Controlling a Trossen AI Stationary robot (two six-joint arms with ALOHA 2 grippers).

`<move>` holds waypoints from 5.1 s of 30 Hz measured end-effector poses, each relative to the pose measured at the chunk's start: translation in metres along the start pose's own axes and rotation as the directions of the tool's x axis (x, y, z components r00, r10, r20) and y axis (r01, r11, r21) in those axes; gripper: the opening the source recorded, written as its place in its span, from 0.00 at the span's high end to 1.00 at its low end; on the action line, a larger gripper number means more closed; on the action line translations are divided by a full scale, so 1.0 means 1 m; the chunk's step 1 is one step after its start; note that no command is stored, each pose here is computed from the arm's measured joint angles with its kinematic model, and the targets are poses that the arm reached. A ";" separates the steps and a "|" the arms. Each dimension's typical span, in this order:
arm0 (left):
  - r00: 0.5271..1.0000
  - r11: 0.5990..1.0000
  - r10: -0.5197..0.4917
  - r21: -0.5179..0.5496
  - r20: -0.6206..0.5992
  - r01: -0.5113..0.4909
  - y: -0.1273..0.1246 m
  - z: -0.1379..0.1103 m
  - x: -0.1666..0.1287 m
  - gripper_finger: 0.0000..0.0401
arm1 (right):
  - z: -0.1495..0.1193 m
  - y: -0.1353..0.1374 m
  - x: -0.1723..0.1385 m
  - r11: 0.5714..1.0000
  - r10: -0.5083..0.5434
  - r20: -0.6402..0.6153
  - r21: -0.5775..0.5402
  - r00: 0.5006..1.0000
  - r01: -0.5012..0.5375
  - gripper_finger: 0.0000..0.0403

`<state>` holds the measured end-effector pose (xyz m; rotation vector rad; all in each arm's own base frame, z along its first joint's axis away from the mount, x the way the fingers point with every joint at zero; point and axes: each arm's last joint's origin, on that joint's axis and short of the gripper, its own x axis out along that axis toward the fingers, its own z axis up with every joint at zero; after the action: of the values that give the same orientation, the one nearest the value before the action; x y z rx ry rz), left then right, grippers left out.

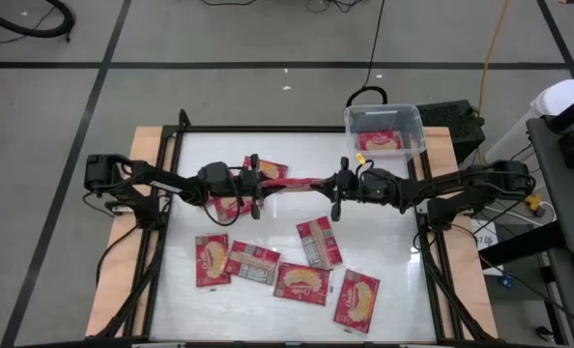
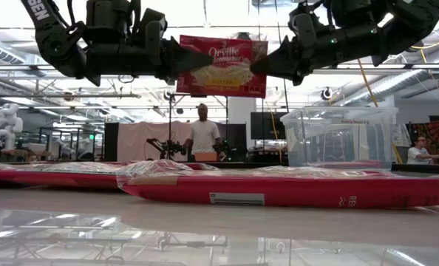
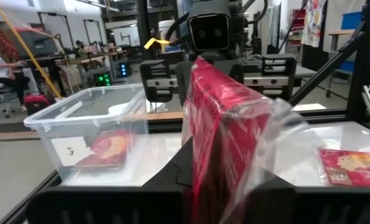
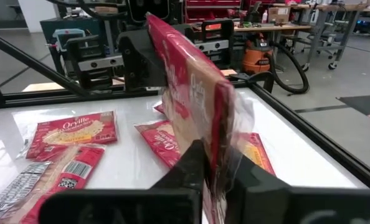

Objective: Sort popcorn bags into baskets
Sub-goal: Put the red popcorn bag into the transparent bin

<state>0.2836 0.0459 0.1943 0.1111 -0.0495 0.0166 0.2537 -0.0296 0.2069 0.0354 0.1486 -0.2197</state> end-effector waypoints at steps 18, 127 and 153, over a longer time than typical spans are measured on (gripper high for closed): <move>0.956 0.958 0.281 -0.037 -0.087 -0.285 0.014 0.015 -0.014 0.29 | 0.031 -0.022 -0.061 0.961 -0.277 -0.084 -0.052 0.957 0.273 0.99; 0.828 0.973 0.161 -0.055 -0.537 -0.225 -0.024 -0.025 -0.024 0.50 | 0.036 -0.025 -0.072 1.000 -0.003 -0.231 -0.002 0.973 0.002 0.64; 0.757 0.986 -0.164 -0.114 -0.632 0.119 -0.130 -0.025 -0.047 0.50 | -0.055 0.119 -0.037 0.984 0.157 -0.141 0.107 0.978 -0.142 0.64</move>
<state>0.2401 -0.0808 0.1524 0.0364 0.6518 -0.1009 0.2362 0.0974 0.1600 0.1591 0.2827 -0.0734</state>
